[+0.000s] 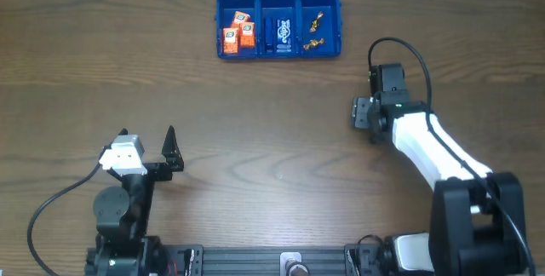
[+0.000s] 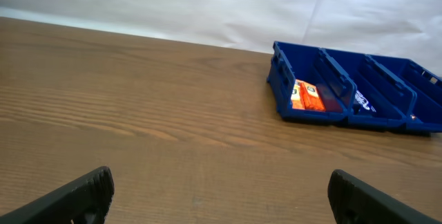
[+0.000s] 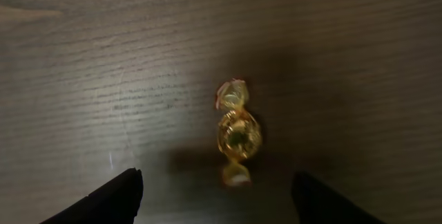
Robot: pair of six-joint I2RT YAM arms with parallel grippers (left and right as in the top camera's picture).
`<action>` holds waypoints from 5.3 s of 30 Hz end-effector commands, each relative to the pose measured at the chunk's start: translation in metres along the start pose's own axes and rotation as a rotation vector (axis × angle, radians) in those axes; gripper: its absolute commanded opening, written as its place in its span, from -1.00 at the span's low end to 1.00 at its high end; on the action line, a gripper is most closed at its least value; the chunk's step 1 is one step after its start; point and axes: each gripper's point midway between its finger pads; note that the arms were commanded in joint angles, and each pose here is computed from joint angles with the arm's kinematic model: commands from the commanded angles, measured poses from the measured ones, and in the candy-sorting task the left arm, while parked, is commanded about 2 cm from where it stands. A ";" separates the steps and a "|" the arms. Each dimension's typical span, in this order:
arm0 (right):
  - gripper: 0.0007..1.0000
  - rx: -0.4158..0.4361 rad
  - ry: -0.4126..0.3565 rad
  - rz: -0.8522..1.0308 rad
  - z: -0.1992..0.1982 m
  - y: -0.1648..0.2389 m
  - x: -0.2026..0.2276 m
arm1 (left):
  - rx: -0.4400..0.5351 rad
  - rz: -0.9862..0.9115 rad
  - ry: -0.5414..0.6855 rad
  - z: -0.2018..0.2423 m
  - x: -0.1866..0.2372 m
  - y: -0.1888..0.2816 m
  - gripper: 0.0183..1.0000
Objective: Sort Candies Into Trays
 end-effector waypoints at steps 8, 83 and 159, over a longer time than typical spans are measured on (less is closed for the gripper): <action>0.33 0.024 -0.077 -0.003 -0.015 -0.020 -0.006 | 0.008 0.050 0.013 -0.002 0.016 -0.001 1.00; -0.53 -0.251 0.163 -0.438 0.194 0.045 -0.194 | 0.008 0.050 0.013 -0.002 0.016 -0.001 0.99; 1.00 -0.515 0.216 -0.999 -0.005 0.163 0.025 | 0.008 0.050 0.013 -0.002 0.016 -0.001 1.00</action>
Point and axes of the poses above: each gripper's point midway between its finger pads, its own y axis back along the fingers, its own z axis along the line the jaws close on, x = y × z, and after that the axes turned 13 degrees about -y, right-handed
